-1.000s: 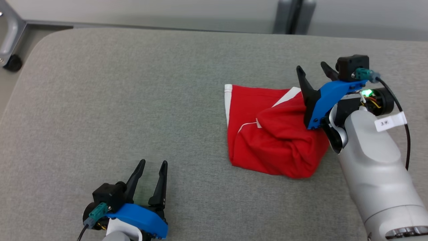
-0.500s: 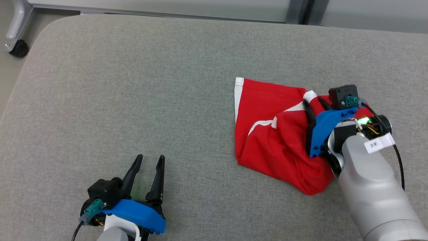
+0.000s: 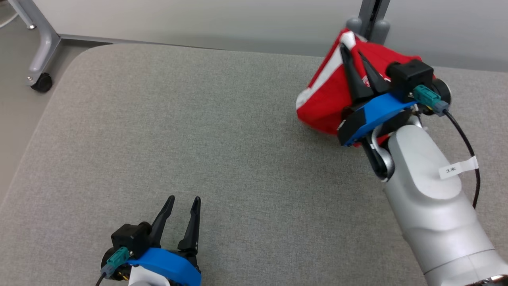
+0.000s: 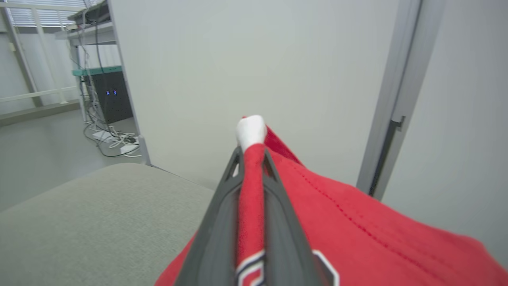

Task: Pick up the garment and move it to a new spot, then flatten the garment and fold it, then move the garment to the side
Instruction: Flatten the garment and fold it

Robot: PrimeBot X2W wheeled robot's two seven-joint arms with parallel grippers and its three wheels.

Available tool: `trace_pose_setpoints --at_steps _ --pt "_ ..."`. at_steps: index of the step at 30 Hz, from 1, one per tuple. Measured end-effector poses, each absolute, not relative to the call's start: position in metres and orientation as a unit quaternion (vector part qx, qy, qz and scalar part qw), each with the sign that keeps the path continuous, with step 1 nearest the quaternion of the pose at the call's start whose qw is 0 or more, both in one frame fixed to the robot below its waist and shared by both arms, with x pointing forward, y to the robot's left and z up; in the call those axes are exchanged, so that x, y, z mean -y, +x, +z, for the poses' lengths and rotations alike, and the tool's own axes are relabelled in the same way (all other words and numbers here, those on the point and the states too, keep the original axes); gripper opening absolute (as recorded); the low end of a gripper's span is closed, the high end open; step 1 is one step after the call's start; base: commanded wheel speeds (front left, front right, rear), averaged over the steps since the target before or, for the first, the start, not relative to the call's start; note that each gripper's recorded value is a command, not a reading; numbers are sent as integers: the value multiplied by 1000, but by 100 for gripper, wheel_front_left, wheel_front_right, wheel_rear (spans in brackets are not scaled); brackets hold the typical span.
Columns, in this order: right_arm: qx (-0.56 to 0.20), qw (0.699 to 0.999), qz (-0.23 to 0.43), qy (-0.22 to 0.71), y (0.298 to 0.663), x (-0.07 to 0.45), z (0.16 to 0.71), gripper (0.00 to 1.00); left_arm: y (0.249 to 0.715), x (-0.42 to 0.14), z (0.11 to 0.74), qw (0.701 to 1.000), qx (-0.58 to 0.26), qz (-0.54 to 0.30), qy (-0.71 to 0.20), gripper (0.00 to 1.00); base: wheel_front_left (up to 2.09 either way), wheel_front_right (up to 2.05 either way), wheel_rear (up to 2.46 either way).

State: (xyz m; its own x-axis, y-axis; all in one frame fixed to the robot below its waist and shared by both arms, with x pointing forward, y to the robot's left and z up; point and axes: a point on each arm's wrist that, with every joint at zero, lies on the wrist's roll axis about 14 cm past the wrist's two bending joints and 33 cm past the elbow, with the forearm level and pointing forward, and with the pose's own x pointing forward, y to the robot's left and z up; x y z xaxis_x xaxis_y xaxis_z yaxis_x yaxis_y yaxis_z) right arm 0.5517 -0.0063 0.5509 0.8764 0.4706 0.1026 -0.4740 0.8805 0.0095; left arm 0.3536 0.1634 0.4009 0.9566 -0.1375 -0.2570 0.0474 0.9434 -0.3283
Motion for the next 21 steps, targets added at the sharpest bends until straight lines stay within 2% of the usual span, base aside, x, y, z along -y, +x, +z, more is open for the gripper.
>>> trace_pose_setpoints --at_steps 4,8,10,11,17,21 --pt "139 935 323 40 517 -43 616 0 344 -167 404 977 -134 -40 -160 100 0 0 0" --pt "168 909 376 53 480 -71 635 0 336 -170 404 977 -134 -34 -160 100 0 0 0" --pt "160 908 384 50 469 -73 625 45 333 -170 402 977 -136 -32 -160 100 0 0 0" --pt "140 913 379 48 467 -69 609 100 332 -170 402 977 -137 -31 -161 100 0 0 0" --pt "2 959 279 42 457 2 498 100 333 -164 400 976 -139 -34 -164 100 0 0 0" --pt "-69 975 208 38 434 54 443 100 336 -161 402 977 -137 -41 -161 100 0 0 0"
